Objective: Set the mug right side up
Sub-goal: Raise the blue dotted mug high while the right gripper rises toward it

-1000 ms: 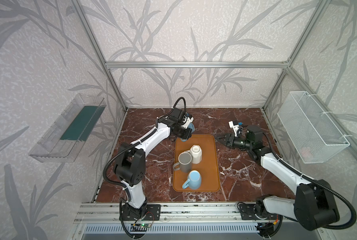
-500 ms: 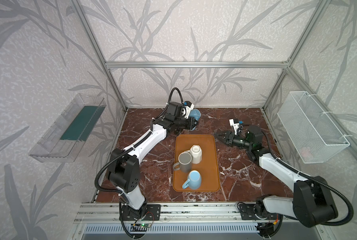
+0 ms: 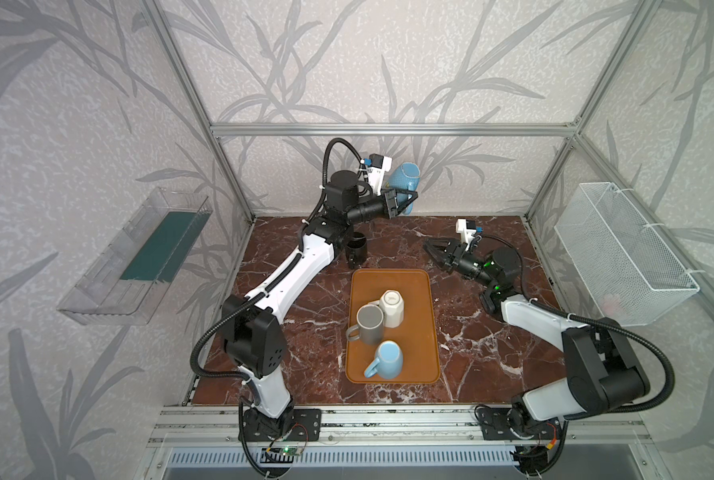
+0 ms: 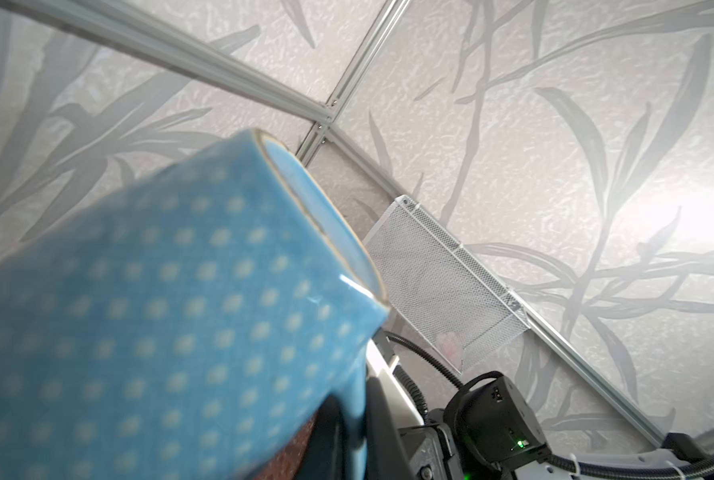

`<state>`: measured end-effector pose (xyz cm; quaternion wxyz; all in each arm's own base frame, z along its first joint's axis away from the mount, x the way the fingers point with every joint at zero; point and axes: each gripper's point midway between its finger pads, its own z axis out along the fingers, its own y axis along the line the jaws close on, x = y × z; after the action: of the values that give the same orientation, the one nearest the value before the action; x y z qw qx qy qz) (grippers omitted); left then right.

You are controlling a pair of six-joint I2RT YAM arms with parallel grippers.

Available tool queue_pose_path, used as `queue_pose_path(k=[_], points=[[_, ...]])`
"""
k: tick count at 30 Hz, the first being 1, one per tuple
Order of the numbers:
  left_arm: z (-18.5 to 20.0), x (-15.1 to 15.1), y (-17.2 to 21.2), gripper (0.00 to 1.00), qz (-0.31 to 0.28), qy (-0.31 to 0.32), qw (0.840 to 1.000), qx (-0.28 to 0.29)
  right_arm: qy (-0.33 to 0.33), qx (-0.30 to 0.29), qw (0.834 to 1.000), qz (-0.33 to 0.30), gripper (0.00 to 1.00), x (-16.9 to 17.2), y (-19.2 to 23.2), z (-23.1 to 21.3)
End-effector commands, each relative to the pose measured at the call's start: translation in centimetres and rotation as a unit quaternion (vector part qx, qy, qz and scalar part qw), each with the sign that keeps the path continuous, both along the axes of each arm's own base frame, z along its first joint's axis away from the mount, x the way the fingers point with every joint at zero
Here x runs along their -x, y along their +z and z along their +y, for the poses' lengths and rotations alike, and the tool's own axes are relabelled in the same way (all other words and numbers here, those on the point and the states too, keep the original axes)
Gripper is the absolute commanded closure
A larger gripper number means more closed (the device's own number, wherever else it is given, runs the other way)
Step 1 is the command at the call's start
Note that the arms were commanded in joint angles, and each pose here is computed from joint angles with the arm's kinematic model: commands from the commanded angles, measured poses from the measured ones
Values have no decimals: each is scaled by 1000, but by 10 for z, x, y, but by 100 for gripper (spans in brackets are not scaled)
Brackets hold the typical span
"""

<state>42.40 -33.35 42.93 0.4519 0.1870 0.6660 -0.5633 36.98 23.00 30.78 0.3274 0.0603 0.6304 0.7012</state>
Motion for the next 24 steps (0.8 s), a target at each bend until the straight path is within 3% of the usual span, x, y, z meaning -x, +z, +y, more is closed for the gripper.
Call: queue_pose_path(k=[1,12,24], points=[[-3,16,62,100,-69,-43,994,76,-11,-82,994,-67,47,-1,58,-8],[5,45,130,100,-139,-85,976,147,-12,-150,979,-134,42,-19,133,-7],[22,82,197,100,-212,-149,934,245,17,-206,960,-190,37,-7,205,5]])
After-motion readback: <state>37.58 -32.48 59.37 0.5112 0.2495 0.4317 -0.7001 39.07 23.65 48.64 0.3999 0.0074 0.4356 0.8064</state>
